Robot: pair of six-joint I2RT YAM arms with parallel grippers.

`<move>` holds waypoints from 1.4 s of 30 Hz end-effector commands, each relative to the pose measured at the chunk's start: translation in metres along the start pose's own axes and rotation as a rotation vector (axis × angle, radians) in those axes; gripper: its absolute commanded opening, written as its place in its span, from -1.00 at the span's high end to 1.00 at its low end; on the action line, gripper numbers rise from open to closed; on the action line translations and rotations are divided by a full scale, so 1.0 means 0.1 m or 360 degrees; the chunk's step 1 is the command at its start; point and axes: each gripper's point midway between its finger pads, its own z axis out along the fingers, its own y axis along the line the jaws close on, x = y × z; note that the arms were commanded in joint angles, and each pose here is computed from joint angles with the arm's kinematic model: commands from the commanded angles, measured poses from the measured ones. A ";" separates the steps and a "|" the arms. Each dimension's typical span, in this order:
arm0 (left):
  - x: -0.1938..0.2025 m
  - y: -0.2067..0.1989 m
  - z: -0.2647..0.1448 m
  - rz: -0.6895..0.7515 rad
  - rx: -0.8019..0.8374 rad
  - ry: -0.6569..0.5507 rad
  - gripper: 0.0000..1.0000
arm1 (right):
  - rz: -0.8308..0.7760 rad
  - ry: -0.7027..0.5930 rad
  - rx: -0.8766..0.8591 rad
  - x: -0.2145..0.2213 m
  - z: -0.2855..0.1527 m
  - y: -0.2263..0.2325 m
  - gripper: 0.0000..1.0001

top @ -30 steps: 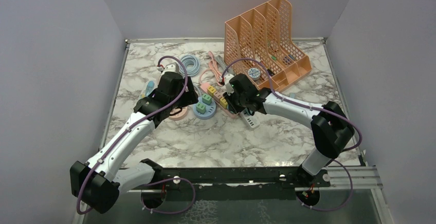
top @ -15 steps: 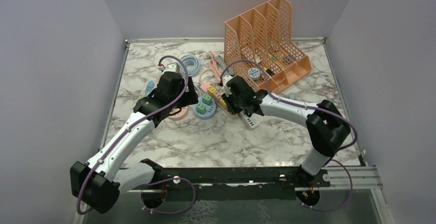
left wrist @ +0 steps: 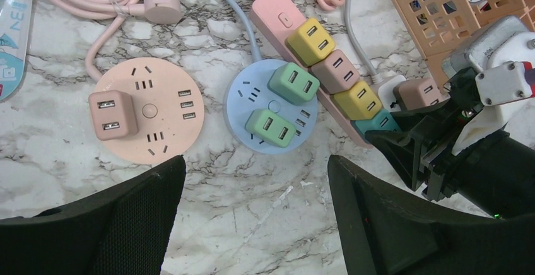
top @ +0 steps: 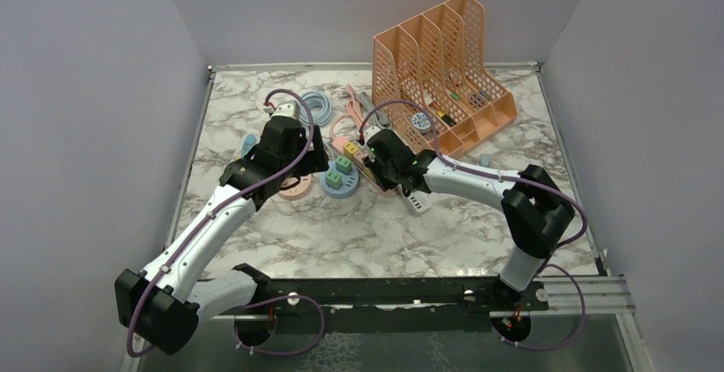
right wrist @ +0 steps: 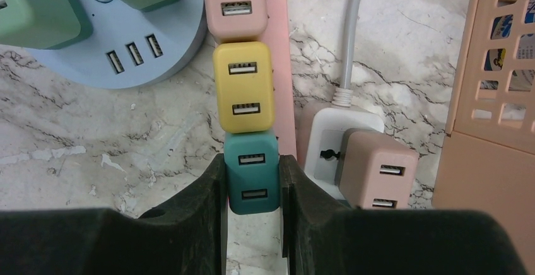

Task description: Insert the plug

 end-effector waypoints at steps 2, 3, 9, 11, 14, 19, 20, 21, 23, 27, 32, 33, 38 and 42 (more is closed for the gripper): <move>-0.03 0.00 -0.04 -0.0004 0.0004 0.0003 -0.70 | 0.0072 0.0462 -0.0090 1.08 0.52 0.32 0.98; -0.04 -0.01 -0.03 -0.0005 0.0007 0.0003 -0.71 | 0.0075 0.0451 -0.0070 1.08 0.51 0.33 0.98; -0.09 -0.02 -0.12 -0.0009 0.0016 -0.0017 -0.73 | 0.0240 0.0078 -0.0003 0.27 0.07 0.21 0.59; -0.11 -0.04 -0.15 0.0010 0.0037 -0.0023 -0.88 | 0.0310 -0.0054 0.0041 -0.04 -0.12 0.14 0.18; -0.18 -0.05 -0.19 0.0044 0.0043 -0.0049 -0.99 | 0.0398 -0.0104 0.0146 -0.35 -0.33 0.01 -0.09; -0.25 -0.07 -0.27 0.0059 0.0053 -0.0071 -0.98 | 0.0526 -0.0181 0.0226 -0.58 -0.65 -0.12 -0.40; -0.25 -0.06 -0.29 0.0059 0.0049 -0.0072 -0.98 | 0.0558 -0.0197 0.0233 -0.59 -0.73 -0.14 -0.41; -0.25 -0.06 -0.32 0.0062 0.0051 -0.0072 -0.98 | 0.0581 -0.0202 0.0238 -0.58 -0.81 -0.16 -0.41; -0.23 -0.03 -0.38 0.0069 0.0052 -0.0071 -0.98 | 0.0632 -0.0199 0.0251 -0.51 -0.96 -0.20 -0.42; -0.28 0.02 -0.58 0.0079 0.0067 -0.0152 -0.98 | 0.0754 -0.0196 0.0315 -0.26 -1.32 -0.34 -0.47; -0.44 0.11 -0.93 0.0131 0.0094 -0.0362 -0.98 | 0.0880 -0.0338 0.0442 -0.04 -1.87 -0.63 -0.65; -0.48 0.14 -1.01 0.0144 0.0088 -0.0413 -0.99 | 0.0903 -0.0373 0.0482 0.00 -2.00 -0.71 -0.67; -0.74 0.30 -1.48 0.0188 0.0030 -0.0668 -0.98 | 0.1066 -0.0623 0.0631 0.05 -2.74 -1.09 -0.73; -0.92 0.43 -1.88 0.0181 -0.0020 -0.0849 -0.99 | 0.1152 -0.0822 0.0664 0.04 -3.25 -1.29 -0.79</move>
